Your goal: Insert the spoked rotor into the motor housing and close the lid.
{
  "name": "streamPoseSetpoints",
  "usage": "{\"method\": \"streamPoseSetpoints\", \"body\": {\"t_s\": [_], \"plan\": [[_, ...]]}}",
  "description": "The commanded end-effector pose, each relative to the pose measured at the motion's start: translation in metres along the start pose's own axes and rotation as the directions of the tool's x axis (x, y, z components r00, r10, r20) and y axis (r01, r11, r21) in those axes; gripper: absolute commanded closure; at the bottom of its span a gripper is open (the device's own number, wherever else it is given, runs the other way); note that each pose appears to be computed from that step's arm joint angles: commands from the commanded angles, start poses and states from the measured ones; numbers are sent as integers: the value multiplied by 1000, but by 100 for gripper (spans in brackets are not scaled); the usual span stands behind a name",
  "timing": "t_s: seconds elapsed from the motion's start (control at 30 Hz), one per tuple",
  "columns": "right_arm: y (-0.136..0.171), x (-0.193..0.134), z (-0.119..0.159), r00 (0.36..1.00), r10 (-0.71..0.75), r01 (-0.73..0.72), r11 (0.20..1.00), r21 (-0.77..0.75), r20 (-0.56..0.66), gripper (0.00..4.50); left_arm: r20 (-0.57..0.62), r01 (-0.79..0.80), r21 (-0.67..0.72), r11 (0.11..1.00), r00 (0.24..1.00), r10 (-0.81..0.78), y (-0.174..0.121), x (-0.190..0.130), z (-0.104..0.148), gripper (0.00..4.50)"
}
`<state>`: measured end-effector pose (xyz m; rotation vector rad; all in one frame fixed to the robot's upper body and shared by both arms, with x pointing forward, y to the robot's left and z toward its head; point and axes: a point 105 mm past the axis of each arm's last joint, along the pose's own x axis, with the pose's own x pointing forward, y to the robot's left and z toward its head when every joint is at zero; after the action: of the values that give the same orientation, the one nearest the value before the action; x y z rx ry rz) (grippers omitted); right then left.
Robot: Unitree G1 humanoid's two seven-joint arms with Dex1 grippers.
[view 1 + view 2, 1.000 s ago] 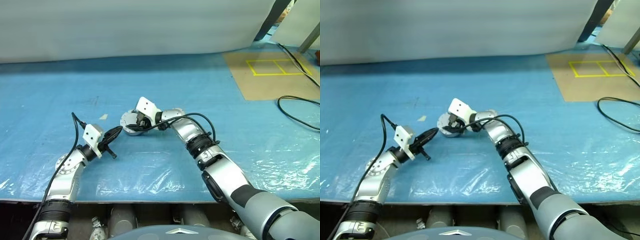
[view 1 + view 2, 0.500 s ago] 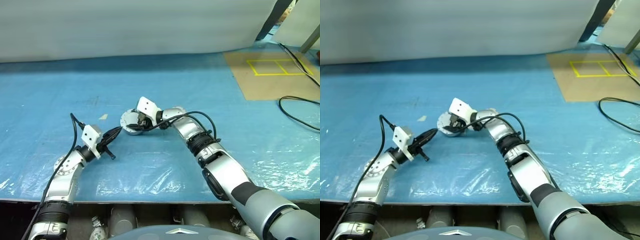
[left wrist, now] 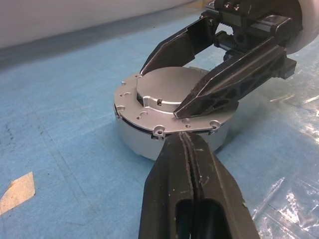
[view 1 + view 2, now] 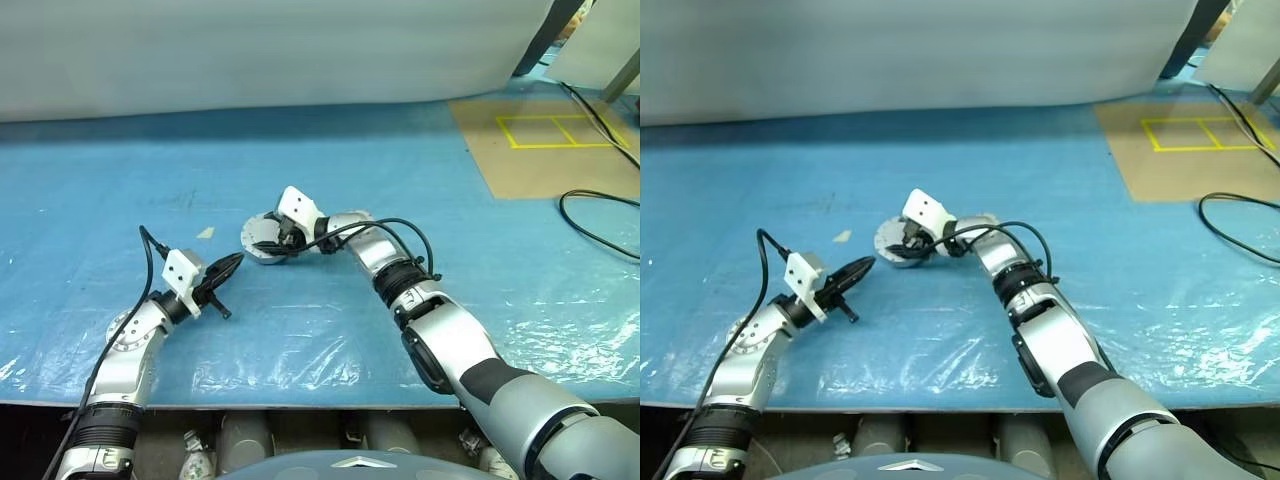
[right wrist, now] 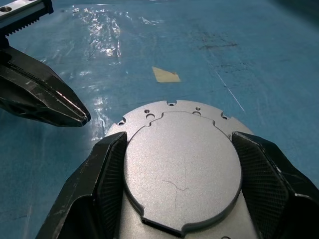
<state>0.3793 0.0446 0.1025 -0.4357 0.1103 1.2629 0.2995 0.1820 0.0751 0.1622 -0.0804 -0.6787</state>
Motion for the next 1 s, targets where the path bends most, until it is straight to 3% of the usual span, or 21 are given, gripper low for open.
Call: {"method": "streamPoseSetpoints", "body": {"t_s": [0.03, 0.27, 0.63, 1.0], "plan": [[4, -2, -11, 997, 43, -44, 999, -19, -64, 152, 26, -13, 23, 1000, 1000, 13, 5, -5, 9, 450], [3, -3, -11, 994, 62, -67, 996, -52, -87, 152, 22, -14, 20, 1000, 1000, 14, 5, -6, 7, 450], [4, 11, 5, 999, 40, -37, 995, 89, -28, 152, 15, -14, 18, 1000, 1000, 14, 3, -5, 6, 450], [5, 9, -21, 990, -1, -2, 1000, -23, -143, 152, 12, -13, 19, 1000, 1000, 13, 2, -5, 6, 450]]}}
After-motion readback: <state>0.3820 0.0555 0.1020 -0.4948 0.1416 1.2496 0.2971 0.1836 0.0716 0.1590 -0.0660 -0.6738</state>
